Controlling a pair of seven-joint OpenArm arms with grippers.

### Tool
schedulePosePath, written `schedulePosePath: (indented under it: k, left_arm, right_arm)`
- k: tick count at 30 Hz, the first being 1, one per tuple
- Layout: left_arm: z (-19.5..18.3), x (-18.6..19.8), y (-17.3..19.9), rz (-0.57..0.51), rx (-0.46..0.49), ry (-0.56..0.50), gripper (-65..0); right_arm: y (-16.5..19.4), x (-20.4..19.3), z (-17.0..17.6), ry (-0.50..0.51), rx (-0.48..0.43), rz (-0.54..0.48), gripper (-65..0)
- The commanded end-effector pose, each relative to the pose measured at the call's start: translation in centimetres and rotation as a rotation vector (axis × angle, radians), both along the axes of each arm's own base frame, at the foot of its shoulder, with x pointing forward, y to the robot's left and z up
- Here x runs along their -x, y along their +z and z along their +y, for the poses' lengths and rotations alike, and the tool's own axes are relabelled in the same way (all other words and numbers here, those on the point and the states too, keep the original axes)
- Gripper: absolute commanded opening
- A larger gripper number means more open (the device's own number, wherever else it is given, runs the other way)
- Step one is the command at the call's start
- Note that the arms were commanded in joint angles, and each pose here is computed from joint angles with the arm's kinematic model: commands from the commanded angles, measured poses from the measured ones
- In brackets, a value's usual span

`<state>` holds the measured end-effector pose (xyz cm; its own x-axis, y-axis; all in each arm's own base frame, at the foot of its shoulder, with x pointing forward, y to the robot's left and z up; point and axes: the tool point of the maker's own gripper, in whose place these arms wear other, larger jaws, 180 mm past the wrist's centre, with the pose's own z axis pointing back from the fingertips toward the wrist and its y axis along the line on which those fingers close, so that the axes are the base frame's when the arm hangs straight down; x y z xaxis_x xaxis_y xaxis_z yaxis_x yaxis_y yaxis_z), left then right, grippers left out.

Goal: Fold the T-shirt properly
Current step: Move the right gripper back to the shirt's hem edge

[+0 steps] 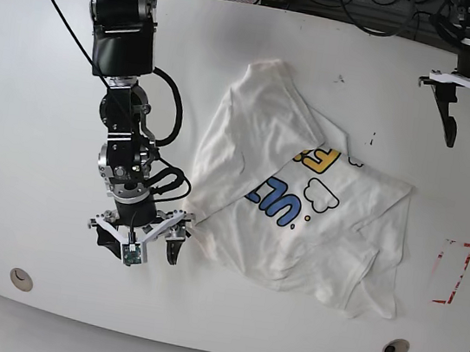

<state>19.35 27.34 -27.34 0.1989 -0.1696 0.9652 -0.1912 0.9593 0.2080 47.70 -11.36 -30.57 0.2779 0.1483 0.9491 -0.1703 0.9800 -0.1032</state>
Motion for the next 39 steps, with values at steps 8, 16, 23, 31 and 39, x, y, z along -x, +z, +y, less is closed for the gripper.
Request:
schedulePosePath:
  k: [8, 16, 23, 31, 39]
  left_arm:
    - [-0.3, -0.3, 1.2, -0.044, -0.017, -0.019, -27.5]
    - [-0.2, -0.2, 1.3, -0.052, -0.017, -0.014, -27.6]
    - [-0.2, 0.0, 0.8, -0.031, -0.013, -0.011, -27.7]
    - [-0.2, -0.3, 0.5, -0.021, -0.007, -0.013, -27.9]
    - [-0.3, -0.3, 0.4, -0.023, -0.006, -0.014, -28.0]
  right_arm:
    - [1.3, 0.8, 1.2, 0.038, -0.012, -0.024, -56.7]
    - [-0.7, 1.8, 8.8, 0.234, -0.110, 0.060, -37.1]
    - [-3.1, 2.1, 8.6, 0.244, -0.116, 0.129, -25.1]
    - [-5.6, 3.4, 5.3, 0.203, -0.069, 0.183, -29.9]
    - [-7.2, 3.9, 3.9, 0.179, -0.084, 0.208, -30.6]
